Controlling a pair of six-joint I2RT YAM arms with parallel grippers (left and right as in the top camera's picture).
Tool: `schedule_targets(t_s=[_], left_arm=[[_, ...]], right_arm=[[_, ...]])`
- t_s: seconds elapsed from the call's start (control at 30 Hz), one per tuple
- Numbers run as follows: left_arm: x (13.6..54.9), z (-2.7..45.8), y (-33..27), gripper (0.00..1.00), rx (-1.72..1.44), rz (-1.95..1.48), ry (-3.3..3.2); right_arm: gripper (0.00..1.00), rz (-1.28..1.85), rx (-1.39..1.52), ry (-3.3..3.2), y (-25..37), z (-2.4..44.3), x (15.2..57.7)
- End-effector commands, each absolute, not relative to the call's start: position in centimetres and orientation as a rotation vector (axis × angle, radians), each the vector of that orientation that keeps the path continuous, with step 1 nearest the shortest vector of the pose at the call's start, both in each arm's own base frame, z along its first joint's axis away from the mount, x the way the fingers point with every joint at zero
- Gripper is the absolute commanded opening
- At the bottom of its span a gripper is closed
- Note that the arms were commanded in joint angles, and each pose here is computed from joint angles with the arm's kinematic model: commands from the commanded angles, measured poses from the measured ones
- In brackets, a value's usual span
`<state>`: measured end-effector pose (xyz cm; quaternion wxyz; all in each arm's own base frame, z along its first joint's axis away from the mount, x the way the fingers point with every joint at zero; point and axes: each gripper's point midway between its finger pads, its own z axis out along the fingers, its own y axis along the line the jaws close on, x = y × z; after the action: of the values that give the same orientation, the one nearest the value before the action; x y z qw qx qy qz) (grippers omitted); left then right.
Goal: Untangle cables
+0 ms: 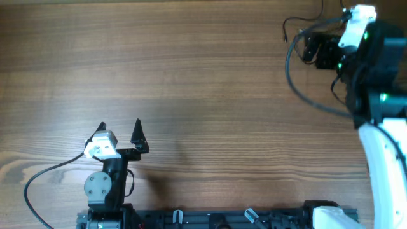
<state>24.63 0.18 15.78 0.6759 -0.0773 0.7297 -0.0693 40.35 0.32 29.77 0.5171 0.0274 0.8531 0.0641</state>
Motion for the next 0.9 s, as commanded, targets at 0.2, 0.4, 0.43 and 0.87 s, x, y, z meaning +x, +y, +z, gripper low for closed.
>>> schedule_targets(t_s=[0.2, 0.4, 0.43, 0.87], left_arm=[[24.6, 15.6, 0.2, 1.00, -0.154, -0.147, 1.642], [24.6, 15.6, 0.2, 1.00, -0.154, -0.147, 1.642], [24.6, 15.6, 0.2, 1.00, -0.154, -0.147, 1.642], [24.6, 15.6, 0.2, 1.00, -0.154, -0.147, 1.642]], right_arm=[[1.00, 0.292, -0.006, 1.808, 2.6, 26.0, 36.3], [1.00, 0.342, 0.028, 1.593, 2.7, 25.4, 33.3], [1.00, 0.352, 0.033, 1.558, 2.7, 25.1, 32.6], [1.00, 0.382, 0.047, 1.333, 2.7, 23.6, 27.1]])
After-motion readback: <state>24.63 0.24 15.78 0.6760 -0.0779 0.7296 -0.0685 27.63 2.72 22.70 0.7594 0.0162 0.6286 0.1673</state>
